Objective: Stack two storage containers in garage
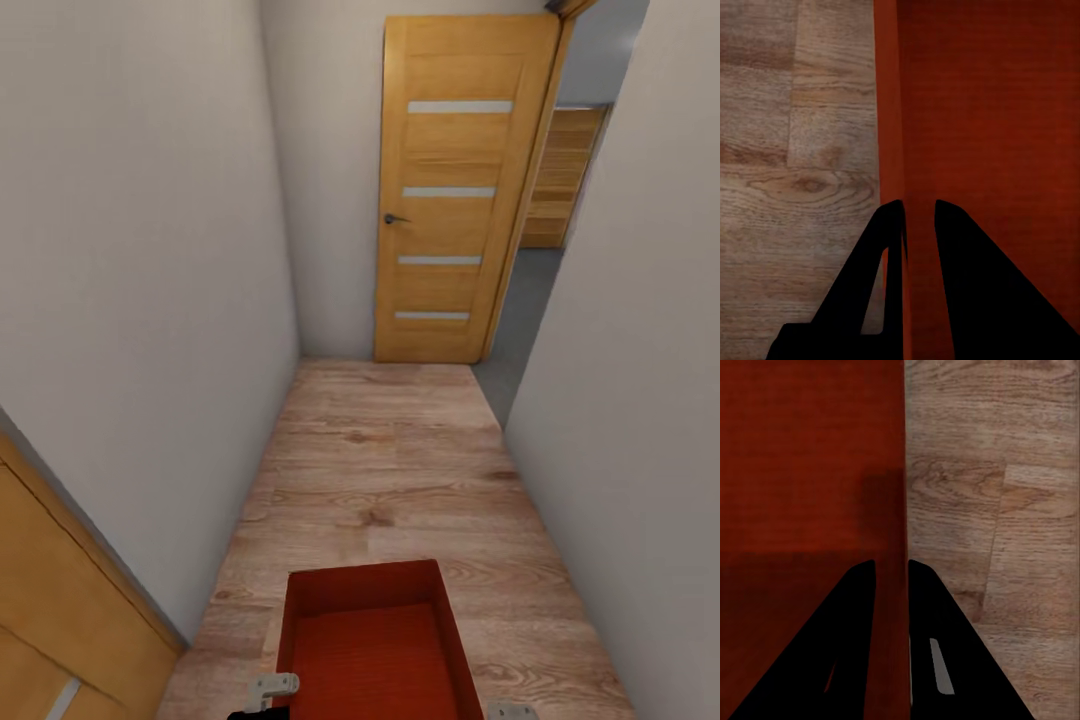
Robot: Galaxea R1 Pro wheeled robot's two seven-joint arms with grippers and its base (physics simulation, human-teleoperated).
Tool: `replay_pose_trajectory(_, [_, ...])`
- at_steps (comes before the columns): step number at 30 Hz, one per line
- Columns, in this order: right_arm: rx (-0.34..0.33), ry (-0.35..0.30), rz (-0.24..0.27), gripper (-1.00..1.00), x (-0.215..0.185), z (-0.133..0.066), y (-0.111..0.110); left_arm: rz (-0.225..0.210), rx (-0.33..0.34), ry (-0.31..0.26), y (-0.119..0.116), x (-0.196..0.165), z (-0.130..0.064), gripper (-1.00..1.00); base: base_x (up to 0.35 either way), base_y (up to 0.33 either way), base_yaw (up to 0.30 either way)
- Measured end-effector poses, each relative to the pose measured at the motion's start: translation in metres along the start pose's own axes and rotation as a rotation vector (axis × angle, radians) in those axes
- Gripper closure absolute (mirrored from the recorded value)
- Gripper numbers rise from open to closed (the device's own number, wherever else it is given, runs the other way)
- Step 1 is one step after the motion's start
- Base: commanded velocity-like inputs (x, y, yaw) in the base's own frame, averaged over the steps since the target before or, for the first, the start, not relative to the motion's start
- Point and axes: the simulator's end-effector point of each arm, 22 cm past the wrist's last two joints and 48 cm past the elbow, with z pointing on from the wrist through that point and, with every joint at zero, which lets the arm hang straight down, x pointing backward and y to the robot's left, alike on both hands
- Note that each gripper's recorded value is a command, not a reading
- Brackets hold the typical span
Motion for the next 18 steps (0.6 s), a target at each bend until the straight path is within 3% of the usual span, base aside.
replay_pose_trajectory(18, [0.0, -0.003, 0.001, 1.0, -0.0007, 0.0, -0.0001, 0.0, 0.0, -0.003, -0.0002, -0.0007, 0.0, 1.0, 0.326, 0.0, 0.0])
